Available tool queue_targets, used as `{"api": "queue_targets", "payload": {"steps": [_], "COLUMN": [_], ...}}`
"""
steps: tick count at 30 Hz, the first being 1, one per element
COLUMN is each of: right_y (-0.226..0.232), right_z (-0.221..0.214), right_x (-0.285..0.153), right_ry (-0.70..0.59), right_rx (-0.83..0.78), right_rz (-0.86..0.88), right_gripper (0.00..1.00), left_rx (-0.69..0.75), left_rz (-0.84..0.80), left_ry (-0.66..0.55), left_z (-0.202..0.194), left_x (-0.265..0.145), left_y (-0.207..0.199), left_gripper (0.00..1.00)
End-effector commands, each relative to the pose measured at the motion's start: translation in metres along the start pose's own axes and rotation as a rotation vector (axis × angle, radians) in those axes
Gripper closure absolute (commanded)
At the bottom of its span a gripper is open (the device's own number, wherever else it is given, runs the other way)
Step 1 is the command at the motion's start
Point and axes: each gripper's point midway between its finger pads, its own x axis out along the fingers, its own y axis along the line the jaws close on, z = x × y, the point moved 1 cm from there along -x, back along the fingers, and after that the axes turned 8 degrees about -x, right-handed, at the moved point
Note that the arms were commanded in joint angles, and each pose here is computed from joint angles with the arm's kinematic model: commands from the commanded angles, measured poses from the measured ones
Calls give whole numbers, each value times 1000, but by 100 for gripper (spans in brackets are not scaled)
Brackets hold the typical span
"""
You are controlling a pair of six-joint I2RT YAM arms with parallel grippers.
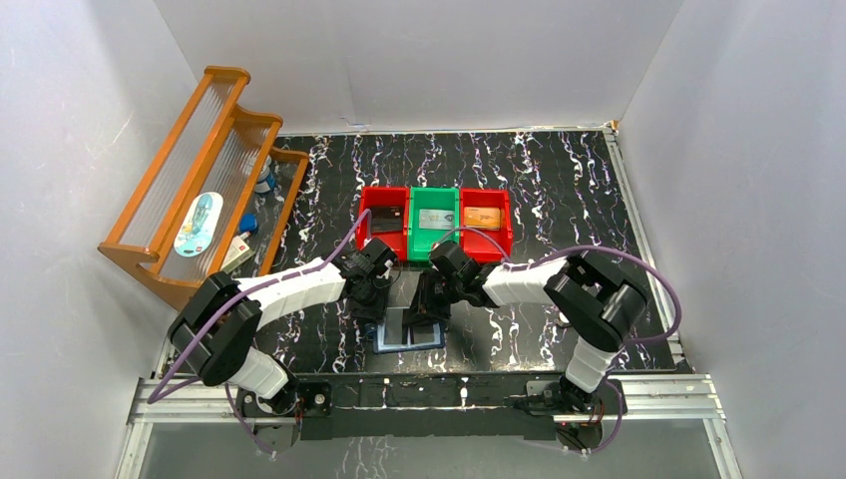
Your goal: Take the credit cards out of the card holder
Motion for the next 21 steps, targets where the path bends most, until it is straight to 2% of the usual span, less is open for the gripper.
{"api": "queue_targets", "payload": {"steps": [1, 5, 8, 21], "right_y": [0, 2, -1, -5], "right_z": [0, 1, 3, 5], "right_x": [10, 9, 4, -17], "right_ry": [27, 21, -6, -29], "right_rx": [-12, -15, -12, -18], "right_rz": [10, 20, -7, 10], "right_gripper": [75, 87, 92, 92], "left_rx": [43, 44, 45, 43], "left_rz": [146, 147, 149, 160], "left_ry": [119, 121, 120, 111], "left_z": [-36, -37, -37, -38], "left_x": [14, 14, 14, 13], "left_y": [36, 36, 36, 40], "left_gripper": [72, 72, 73, 74]}}
